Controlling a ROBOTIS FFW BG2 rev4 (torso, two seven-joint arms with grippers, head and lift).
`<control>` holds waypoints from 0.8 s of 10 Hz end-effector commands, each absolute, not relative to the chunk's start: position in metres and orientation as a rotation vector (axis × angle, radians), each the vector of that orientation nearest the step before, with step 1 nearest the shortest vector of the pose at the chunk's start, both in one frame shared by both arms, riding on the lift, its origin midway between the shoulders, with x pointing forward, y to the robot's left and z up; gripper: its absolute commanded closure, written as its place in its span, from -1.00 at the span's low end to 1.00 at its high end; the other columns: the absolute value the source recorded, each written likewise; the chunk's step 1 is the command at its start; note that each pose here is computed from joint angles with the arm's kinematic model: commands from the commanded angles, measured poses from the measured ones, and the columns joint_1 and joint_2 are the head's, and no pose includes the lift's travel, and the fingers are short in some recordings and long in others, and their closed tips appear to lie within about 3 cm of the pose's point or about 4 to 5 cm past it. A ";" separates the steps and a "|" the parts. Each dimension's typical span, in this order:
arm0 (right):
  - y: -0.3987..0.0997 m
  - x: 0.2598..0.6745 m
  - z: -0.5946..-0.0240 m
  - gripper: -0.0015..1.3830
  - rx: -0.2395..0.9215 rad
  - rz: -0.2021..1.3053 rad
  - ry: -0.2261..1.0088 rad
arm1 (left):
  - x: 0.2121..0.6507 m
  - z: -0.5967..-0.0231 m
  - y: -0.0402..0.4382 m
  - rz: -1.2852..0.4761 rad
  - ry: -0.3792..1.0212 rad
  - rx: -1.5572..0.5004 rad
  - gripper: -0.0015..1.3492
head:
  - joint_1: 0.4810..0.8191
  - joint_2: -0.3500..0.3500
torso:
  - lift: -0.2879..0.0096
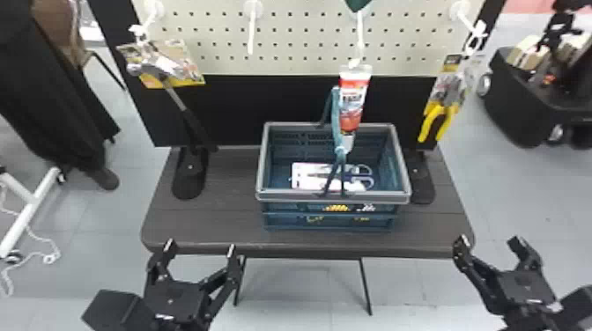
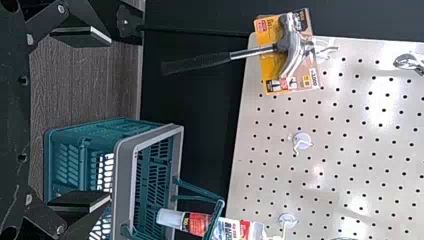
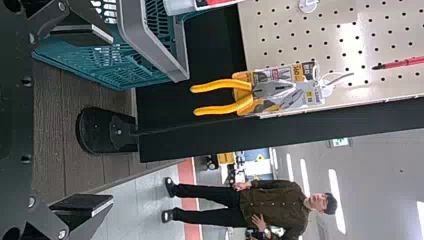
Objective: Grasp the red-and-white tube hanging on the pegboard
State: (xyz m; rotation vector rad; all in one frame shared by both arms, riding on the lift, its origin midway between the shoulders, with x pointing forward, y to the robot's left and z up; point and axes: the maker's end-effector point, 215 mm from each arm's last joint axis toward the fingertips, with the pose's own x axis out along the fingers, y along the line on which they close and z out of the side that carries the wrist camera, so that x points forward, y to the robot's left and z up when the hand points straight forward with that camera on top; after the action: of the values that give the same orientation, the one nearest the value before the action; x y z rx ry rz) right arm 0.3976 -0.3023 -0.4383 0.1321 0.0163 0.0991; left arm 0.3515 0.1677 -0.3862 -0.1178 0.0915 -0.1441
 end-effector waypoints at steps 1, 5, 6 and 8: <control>-0.296 0.411 -0.432 -0.75 0.126 0.128 0.022 | 0.352 -0.386 0.168 -0.144 0.091 -0.118 -0.69 | 1.00 0.02 | 0.27; -0.272 0.471 -0.382 -0.74 0.062 0.284 -0.009 | 0.351 -0.387 0.169 -0.142 0.094 -0.118 -0.69 | 1.00 0.02 | 0.27; -0.263 0.485 -0.379 -0.74 0.058 0.340 0.001 | 0.350 -0.387 0.169 -0.141 0.094 -0.118 -0.69 | 1.00 0.02 | 0.27; -0.240 0.523 -0.370 -0.74 0.060 0.465 0.006 | 0.351 -0.387 0.169 -0.141 0.093 -0.117 -0.69 | 1.00 0.02 | 0.27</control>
State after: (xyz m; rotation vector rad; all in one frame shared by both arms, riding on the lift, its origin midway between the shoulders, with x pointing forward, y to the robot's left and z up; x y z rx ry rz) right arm 0.5101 -0.2406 -0.3730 0.0606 0.0049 0.4616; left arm 0.3505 0.1700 -0.3875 -0.1173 0.0947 -0.1402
